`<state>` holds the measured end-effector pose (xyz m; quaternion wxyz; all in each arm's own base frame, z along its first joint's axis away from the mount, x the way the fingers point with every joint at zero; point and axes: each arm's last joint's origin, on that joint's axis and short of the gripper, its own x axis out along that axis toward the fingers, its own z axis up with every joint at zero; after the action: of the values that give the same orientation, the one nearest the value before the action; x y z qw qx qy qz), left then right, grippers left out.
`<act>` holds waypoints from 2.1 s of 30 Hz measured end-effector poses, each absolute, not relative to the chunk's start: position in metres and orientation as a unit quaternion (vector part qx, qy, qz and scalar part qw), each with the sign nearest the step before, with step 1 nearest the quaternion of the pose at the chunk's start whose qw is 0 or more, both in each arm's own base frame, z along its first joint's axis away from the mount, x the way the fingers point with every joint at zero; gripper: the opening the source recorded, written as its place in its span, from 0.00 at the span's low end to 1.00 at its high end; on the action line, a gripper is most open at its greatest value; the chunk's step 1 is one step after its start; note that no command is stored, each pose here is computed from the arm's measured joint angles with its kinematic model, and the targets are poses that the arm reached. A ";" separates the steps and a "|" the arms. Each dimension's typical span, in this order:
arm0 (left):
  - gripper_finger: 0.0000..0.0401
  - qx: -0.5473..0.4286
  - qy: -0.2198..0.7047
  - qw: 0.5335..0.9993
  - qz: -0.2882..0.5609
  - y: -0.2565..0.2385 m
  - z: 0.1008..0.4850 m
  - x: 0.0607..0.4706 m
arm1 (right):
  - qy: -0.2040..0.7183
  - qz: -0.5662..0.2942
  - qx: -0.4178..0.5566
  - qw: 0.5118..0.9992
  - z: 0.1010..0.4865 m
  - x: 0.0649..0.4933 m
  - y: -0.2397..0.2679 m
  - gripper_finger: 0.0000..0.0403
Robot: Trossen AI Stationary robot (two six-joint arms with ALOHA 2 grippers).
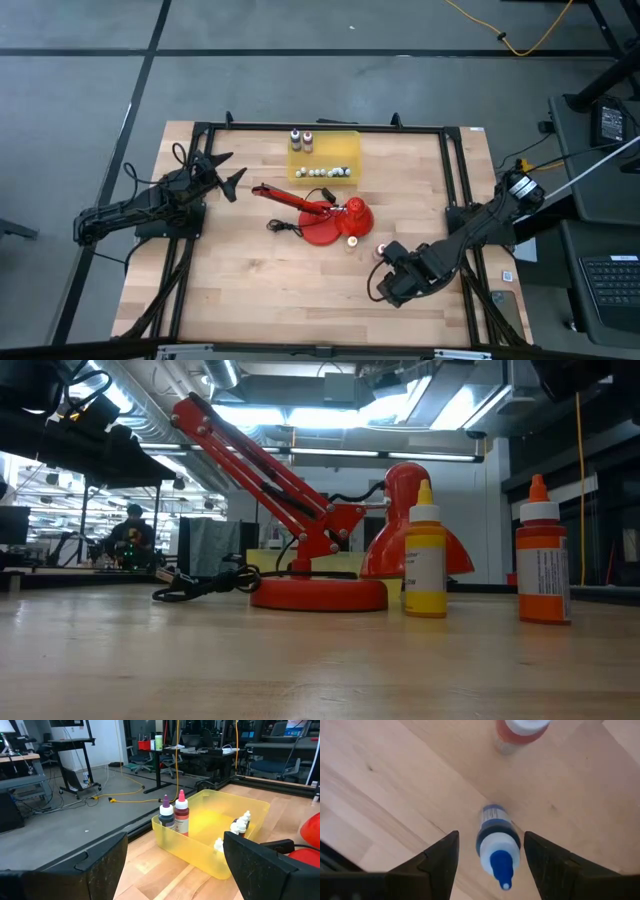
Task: Pick & Place food coloring
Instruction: Put the blue food coloring bottle into the yellow bin
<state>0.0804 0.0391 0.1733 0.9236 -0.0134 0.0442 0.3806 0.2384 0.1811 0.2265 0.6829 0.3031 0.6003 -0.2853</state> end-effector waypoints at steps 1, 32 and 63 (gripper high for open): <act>0.80 -0.014 0.044 0.924 0.381 0.039 0.173 0.080 | 0.600 -0.285 0.304 0.683 0.224 0.238 0.181 0.55; 0.80 -0.014 0.044 0.924 0.380 0.039 0.173 0.080 | 0.636 -0.272 0.282 0.665 0.223 0.234 0.180 0.31; 0.80 -0.014 0.044 0.924 0.381 0.039 0.173 0.080 | 0.619 -0.101 0.113 0.770 0.346 0.332 0.076 0.30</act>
<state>0.0804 0.0390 0.1733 0.9236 -0.0136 0.0440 0.3805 0.3320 0.0758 0.3461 0.7705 0.1130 0.6192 -0.1009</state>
